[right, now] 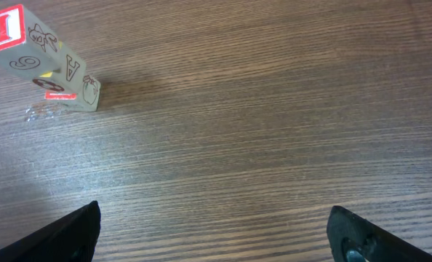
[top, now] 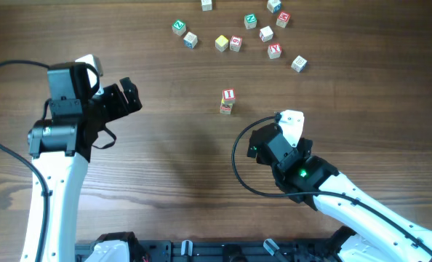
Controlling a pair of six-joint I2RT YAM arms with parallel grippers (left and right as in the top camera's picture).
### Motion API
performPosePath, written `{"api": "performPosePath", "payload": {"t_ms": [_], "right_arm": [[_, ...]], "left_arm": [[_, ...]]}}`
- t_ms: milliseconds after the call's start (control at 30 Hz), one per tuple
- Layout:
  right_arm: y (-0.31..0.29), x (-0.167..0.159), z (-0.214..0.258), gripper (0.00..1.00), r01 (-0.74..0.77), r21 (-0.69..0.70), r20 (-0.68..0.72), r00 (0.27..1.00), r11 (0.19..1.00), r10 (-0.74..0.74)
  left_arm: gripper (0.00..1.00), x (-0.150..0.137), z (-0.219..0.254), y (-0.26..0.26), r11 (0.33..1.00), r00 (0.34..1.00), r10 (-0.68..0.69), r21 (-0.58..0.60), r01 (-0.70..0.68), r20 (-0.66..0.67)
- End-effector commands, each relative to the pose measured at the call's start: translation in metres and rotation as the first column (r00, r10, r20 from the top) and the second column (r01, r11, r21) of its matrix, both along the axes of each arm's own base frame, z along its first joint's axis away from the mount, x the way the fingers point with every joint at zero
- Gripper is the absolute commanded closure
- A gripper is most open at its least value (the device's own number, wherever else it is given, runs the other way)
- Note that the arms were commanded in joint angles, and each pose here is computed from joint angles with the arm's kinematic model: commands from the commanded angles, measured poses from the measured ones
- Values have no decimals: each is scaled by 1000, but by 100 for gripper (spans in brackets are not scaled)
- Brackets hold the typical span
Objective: Form a tower
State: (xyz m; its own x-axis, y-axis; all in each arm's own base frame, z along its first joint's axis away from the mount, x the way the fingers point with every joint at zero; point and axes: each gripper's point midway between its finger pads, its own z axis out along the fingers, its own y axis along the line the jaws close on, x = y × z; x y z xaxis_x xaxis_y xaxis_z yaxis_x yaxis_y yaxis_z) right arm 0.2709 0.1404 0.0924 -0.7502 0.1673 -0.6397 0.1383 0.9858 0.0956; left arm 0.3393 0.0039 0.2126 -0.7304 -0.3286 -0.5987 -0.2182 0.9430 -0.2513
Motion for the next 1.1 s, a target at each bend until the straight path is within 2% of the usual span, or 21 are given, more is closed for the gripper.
{"api": "performPosePath", "payload": {"t_ms": [0,233,333,500,633,667,733,800,833,967,1067], "right_arm": [[-1,1,-2,0,-6,-14,-3,1000,1000,6],[-1,1,-2,0,-6,-13,-3,1000,1000,6],[-1,1,-2,0,-7,-14,-3,1000,1000,7],[-1,1,-2,0,-7,-14,-3,1000,1000,7],[-3,3,2,0,5,-22,15,1000,1000,-5],[-2,1,4,0,-1,-1,2,1000,1000,1],[5,-1,29,0,3,151,2,1000,989,-3],[-1,2,66,0,3,284,65,998,959,-22],[-14,3,94,0,-16,337,139,990,941,-33],[-60,-13,126,0,55,390,213,966,919,-148],[-84,-24,114,0,146,361,153,965,921,-212]], "left_arm": [[0,9,46,-11,993,990,-110,40,107,92],[0,15,100,-40,977,957,-213,53,207,195],[0,28,113,-54,967,947,-256,60,249,196],[0,64,94,-83,943,939,-333,49,330,83],[0,74,77,-109,905,906,-422,76,418,43],[0,73,77,-112,902,902,-430,76,426,44],[0,71,77,-116,898,898,-438,75,434,40],[0,69,75,-115,897,898,-438,72,435,30],[0,69,76,-116,898,898,-438,73,435,34],[0,69,79,-125,884,882,-467,34,466,60],[0,62,84,-149,846,843,-531,-13,534,86]]}}
